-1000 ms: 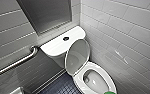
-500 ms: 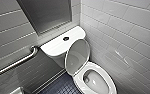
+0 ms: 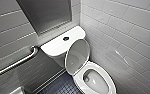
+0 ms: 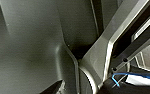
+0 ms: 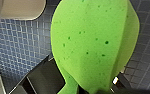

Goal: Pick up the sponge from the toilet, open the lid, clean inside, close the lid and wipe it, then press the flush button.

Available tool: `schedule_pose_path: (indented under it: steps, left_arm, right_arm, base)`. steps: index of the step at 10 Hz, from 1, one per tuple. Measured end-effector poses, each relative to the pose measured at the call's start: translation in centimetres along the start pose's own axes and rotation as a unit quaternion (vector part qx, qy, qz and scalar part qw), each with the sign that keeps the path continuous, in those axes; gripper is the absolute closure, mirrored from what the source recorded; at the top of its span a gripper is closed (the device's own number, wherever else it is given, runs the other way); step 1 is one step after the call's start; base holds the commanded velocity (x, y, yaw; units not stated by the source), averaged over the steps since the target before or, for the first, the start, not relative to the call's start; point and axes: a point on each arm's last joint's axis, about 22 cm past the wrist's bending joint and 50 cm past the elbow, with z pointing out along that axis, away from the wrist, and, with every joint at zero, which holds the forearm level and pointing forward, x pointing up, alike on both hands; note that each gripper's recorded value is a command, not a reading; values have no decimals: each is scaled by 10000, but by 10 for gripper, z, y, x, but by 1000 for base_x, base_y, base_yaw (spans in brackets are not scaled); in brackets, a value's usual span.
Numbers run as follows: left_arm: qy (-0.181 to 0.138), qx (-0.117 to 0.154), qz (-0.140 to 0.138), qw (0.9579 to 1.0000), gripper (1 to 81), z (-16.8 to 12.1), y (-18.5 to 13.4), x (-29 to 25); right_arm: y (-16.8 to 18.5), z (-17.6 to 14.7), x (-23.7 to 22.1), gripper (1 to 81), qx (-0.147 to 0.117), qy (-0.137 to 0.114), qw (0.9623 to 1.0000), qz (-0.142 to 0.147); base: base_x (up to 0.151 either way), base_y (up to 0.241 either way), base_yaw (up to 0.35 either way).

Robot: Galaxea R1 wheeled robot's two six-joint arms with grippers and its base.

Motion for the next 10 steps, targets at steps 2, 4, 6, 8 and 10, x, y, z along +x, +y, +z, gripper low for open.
schedule_pose_path:
  steps: [2, 4, 6, 8, 10]
  left_arm:
    - [-68, -24, -64, 10000, 10, -12, 13, -12]
    - [-136, -36, -31, 9999, 10, -21, 22, -19]
    - [36, -6, 190, 9998, 10, -33, 31, -3]
    - [158, 41, 326, 9993, 10, -47, 42, -2]
    - [299, 91, 454, 9985, 10, -61, 52, 1]
  right_arm:
    - [23, 6, -47, 811, -124, -153, 9998, -80]
    - [38, 3, -94, 811, -69, -177, 9997, -154]
    - [34, -8, -125, 811, 108, -80, 9997, -227]
    - [22, -19, -127, 811, 267, 114, 9989, -369]
    - [18, -25, -132, 811, 298, 262, 9977, -546]
  base:
    - [0, 0, 0]
    - [0, 0, 0]
    - [0, 0, 0]
    - [0, 0, 0]
    - [0, 0, 0]
